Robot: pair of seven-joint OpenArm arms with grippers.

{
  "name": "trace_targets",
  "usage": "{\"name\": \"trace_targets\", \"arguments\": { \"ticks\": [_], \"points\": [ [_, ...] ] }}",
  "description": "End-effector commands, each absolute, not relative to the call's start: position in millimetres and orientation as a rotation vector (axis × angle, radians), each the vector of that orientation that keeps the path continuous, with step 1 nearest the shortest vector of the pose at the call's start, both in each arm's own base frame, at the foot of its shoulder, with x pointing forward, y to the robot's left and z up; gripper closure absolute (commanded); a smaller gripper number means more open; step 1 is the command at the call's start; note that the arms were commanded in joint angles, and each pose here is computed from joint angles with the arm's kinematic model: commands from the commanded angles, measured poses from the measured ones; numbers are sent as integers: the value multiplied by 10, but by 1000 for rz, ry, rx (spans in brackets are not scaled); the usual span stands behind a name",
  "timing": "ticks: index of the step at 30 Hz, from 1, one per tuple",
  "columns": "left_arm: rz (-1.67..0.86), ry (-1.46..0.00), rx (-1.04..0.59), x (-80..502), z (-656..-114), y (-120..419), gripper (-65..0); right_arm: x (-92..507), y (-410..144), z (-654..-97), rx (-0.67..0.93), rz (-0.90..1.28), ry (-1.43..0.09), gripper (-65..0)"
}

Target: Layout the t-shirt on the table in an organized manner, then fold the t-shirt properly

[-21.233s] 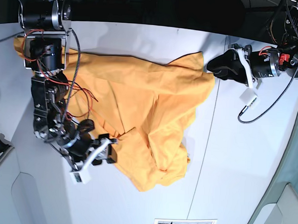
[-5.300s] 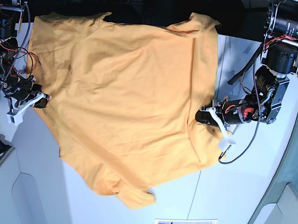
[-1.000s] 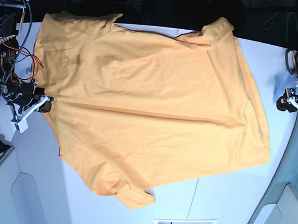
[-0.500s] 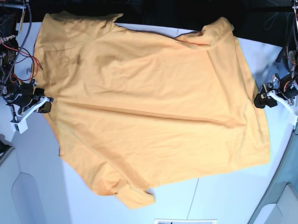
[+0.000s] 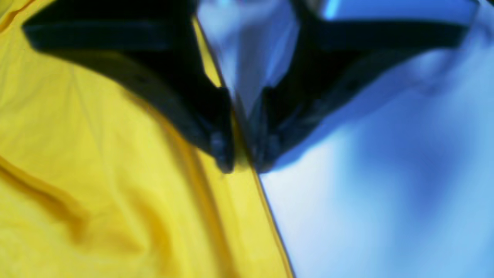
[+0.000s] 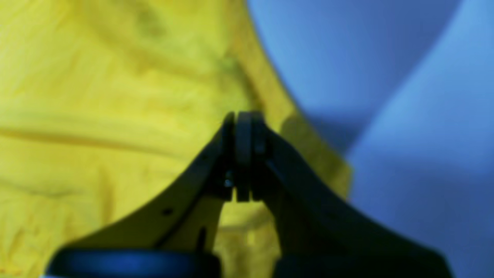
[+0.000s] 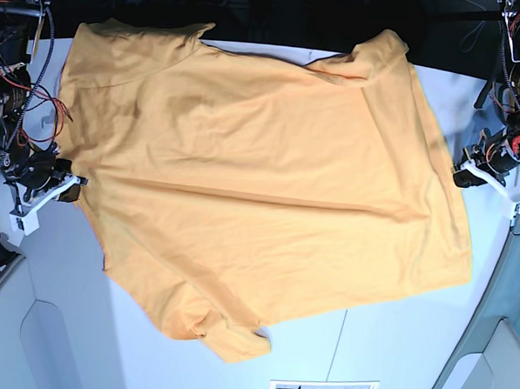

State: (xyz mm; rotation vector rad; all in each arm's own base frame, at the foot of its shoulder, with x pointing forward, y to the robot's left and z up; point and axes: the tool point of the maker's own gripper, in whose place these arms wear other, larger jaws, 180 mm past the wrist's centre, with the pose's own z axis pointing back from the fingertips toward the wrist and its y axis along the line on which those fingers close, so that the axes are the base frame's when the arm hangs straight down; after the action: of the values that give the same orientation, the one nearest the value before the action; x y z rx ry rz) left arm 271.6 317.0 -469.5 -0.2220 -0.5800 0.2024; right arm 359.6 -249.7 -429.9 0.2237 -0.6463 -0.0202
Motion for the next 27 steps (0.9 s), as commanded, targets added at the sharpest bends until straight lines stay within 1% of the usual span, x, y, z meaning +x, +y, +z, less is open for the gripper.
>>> {"name": "trace_targets", "arguments": {
  "ticks": [1,2,3,4,5,9,12,15,19,24,25,26,27],
  "points": [
    [168,-530,-213,2620,-4733,3182,-6,3817,-2629,-4056,193,-31,-734,-90],
    [157,-530,-215,2619,-4732,3172,0,3862,-2674,-4019,172,-36,-750,-174],
    [152,-526,-209,2613,-4737,3181,0,3899,-2722,-3994,147,-41,-761,-242],
    [147,-522,-201,2605,-4743,3191,0,3944,-2765,-3963,123,-47,-770,-285],
    [145,-520,-198,2601,-4745,3198,0,3980,-2807,-3944,103,-53,-771,-295],
    [143,-521,-190,2602,-4727,3237,0,4128,-2901,-3884,69,-60,-772,-295],
    [146,-525,-190,2609,-4711,3255,0,4187,-2942,-3963,75,-61,-756,-295],
    [145,-525,-189,2608,-4708,3264,0,4156,-2839,-4142,157,-39,-731,-295],
    [147,-527,-192,2613,-4704,3260,0,3989,-2649,-4414,247,-9,-655,-295],
    [151,-530,-196,2618,-4700,3254,0,3953,-2368,-4463,346,1,-652,-291],
    [150,-529,-196,2615,-4702,3255,0,3956,-2346,-4462,354,-3,-652,-270],
    [150,-528,-195,2614,-4702,3257,0,3960,-2332,-4462,357,-5,-653,-224],
    [148,-528,-193,2614,-4702,3261,0,3959,-2332,-4462,357,-4,-653,-163]
  ]
}}
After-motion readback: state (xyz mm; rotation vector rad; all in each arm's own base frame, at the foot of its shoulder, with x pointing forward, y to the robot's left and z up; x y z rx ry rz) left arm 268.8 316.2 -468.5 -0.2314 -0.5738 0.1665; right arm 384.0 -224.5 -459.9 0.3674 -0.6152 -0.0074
